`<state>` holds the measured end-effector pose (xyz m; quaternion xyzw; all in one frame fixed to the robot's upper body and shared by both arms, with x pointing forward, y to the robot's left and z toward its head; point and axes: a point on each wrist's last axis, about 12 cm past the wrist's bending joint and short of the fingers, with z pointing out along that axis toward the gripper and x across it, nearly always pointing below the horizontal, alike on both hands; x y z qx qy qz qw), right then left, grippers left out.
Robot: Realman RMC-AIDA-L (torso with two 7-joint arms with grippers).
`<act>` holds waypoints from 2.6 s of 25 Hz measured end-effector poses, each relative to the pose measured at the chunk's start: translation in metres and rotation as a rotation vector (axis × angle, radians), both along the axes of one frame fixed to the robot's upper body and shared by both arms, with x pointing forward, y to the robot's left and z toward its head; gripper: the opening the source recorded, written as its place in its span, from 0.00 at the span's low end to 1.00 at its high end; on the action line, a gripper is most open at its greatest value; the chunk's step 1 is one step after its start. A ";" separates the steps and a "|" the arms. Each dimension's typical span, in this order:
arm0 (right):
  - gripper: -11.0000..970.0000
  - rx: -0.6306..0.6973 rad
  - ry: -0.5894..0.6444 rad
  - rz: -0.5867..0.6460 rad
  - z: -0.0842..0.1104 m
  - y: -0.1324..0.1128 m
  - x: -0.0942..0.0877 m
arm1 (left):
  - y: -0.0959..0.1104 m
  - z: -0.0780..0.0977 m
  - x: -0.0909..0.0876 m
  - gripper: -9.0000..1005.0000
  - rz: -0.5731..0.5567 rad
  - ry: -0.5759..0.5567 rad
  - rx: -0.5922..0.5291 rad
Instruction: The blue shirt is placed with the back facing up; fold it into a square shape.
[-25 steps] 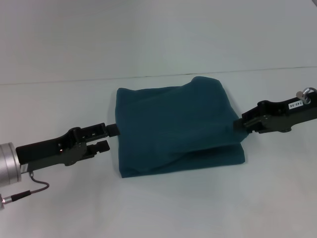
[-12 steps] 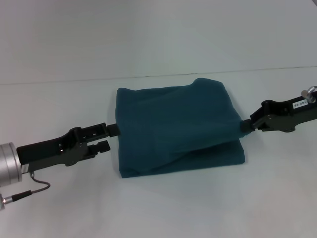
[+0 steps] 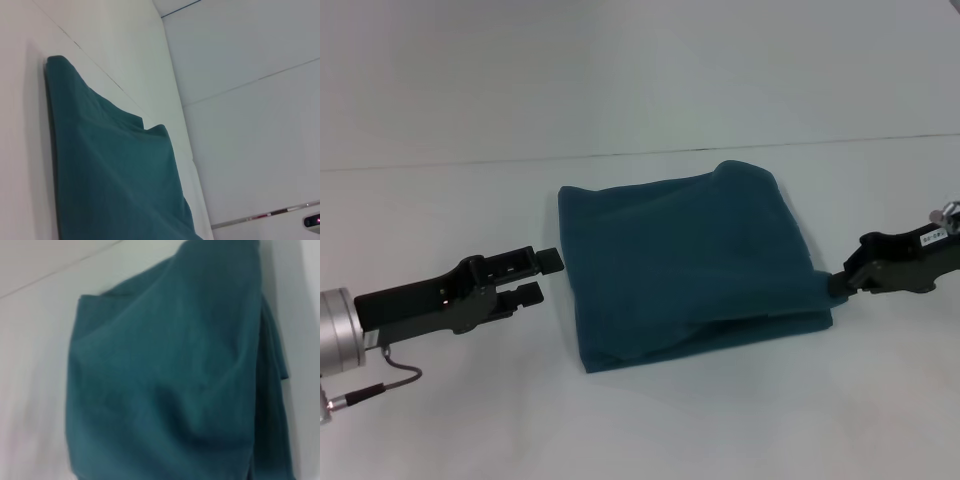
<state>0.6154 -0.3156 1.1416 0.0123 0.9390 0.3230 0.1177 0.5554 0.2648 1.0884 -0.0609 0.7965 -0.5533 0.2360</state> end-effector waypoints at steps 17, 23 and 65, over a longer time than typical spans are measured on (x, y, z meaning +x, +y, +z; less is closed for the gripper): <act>0.10 -0.169 -0.018 0.002 -0.021 0.023 0.015 | -0.001 -0.002 -0.001 0.75 0.000 0.005 -0.002; 0.12 -0.196 -0.011 -0.001 -0.021 0.024 0.016 | -0.001 -0.003 -0.001 0.75 0.001 0.004 0.000; 0.49 0.353 -0.233 -0.034 0.104 -0.035 0.013 | -0.039 0.005 0.006 0.75 -0.173 -0.004 0.032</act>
